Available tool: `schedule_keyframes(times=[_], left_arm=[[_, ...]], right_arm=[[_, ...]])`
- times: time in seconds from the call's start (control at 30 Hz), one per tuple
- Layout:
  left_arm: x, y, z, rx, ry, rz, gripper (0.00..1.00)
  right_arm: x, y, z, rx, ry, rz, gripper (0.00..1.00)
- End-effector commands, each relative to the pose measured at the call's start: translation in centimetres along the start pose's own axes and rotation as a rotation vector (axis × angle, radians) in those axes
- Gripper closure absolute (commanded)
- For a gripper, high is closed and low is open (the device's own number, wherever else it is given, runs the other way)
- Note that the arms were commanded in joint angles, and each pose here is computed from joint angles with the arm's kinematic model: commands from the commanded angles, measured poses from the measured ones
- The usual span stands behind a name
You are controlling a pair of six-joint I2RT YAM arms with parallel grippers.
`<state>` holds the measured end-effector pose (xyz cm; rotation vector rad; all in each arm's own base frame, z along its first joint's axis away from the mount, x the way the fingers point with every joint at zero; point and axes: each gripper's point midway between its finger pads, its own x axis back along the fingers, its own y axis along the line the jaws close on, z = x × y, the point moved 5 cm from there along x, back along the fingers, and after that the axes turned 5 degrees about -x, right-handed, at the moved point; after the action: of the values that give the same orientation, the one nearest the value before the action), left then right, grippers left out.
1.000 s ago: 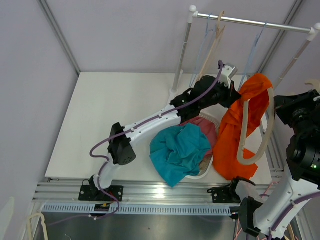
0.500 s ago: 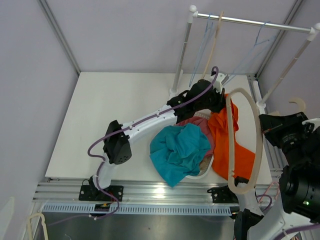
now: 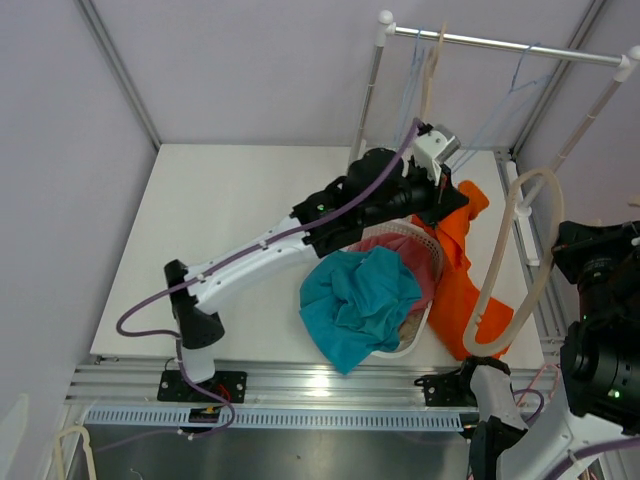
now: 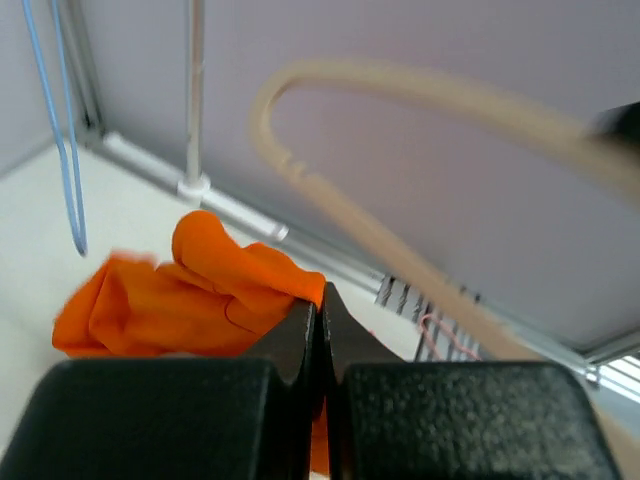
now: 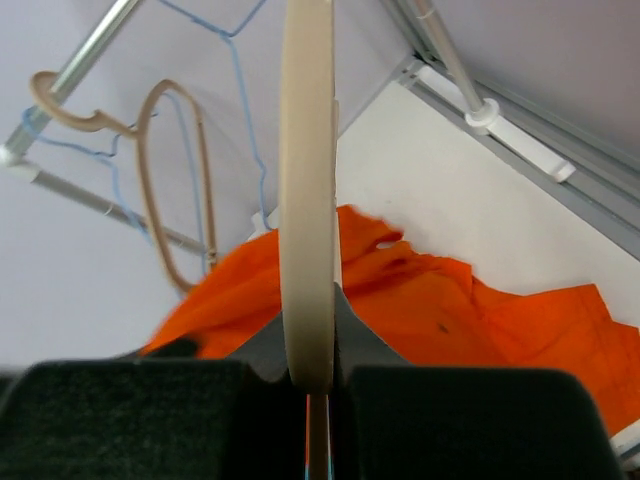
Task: Remove the t-shirt from the hanger
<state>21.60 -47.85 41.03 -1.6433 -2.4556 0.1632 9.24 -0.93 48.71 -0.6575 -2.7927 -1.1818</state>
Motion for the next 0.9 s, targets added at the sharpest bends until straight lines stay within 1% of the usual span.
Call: schedule_keyframes(times=[0.0, 0.03, 0.07, 0.1, 0.13, 0.17, 0.2, 0.23, 0.3, 0.4, 0.5, 0.6, 0.63, 0.67, 0.7, 0.73, 0.8, 0.83, 0.87], left_arm=[[7.2, -3.8, -10.2, -0.107, -0.255, 0.098, 0.99], [8.9, -4.4, -12.1, -0.125, -0.308, 0.116, 0.99], [9.8, -4.7, -13.3, -0.145, -0.357, 0.128, 0.99], [10.5, -4.6, -14.3, -0.181, -0.391, 0.112, 0.99], [11.8, -4.8, -16.4, -0.204, -0.455, 0.102, 0.99], [12.3, -4.5, -17.1, -0.219, -0.468, 0.086, 0.99], [13.6, -4.6, -18.9, -0.252, -0.518, 0.081, 0.99], [13.9, -4.6, -19.5, -0.268, -0.533, 0.079, 0.99], [15.9, -4.7, -21.8, -0.314, -0.612, 0.068, 0.99], [18.1, -4.7, -23.9, -0.342, -0.697, 0.062, 0.99], [19.0, -4.2, -24.8, -0.378, -0.720, 0.037, 0.99], [18.9, -3.4, -24.4, -0.380, -0.696, 0.003, 0.99], [18.2, -3.0, -23.3, -0.373, -0.653, -0.005, 0.99], [18.0, -2.8, -22.9, -0.358, -0.638, -0.011, 0.99], [15.9, -1.7, -19.3, -0.334, -0.531, -0.025, 0.99], [15.9, -1.3, -18.9, -0.327, -0.551, -0.046, 0.99], [16.3, -1.1, -17.5, -0.254, -0.568, -0.052, 0.99], [14.5, 0.3, -12.3, -0.219, -0.500, -0.071, 0.99], [14.5, 0.3, -11.2, -0.167, -0.512, -0.060, 0.99]], right_arm=[[-3.0, -0.1, -1.5, -0.009, -0.088, 0.048, 1.00], [-3.5, -0.2, -1.9, -0.009, -0.111, 0.061, 1.00], [-3.9, -0.4, -1.9, -0.009, -0.115, 0.075, 1.00], [-4.2, -0.5, -2.1, -0.010, -0.126, 0.083, 1.00], [-4.7, -0.7, -2.3, -0.007, -0.139, 0.101, 1.00], [-5.3, -0.9, -2.2, -0.001, -0.133, 0.113, 1.00], [-5.6, -0.9, -2.4, 0.003, -0.145, 0.117, 1.00], [-6.1, -1.1, -2.4, 0.008, -0.145, 0.127, 1.00], [-7.2, -1.4, -2.3, 0.018, -0.150, 0.134, 1.00], [-8.7, -1.6, -1.9, 0.026, -0.135, 0.137, 1.00], [-10.0, -1.5, -1.6, 0.028, -0.108, 0.135, 1.00], [-10.6, -1.6, -1.5, 0.036, -0.102, 0.134, 1.00], [-10.8, -1.8, -1.3, 0.039, -0.097, 0.137, 1.00], [-11.0, -1.7, -1.3, 0.051, -0.097, 0.126, 1.00], [-11.2, -1.7, -1.2, 0.058, -0.091, 0.117, 1.00], [-11.6, -1.8, -0.9, 0.069, -0.077, 0.115, 1.00], [-12.7, -1.4, -0.8, 0.137, -0.056, 0.075, 1.00], [-13.1, -1.0, -0.5, 0.155, -0.022, 0.042, 1.00], [-13.6, -0.8, -0.7, 0.168, -0.017, 0.036, 1.00]])
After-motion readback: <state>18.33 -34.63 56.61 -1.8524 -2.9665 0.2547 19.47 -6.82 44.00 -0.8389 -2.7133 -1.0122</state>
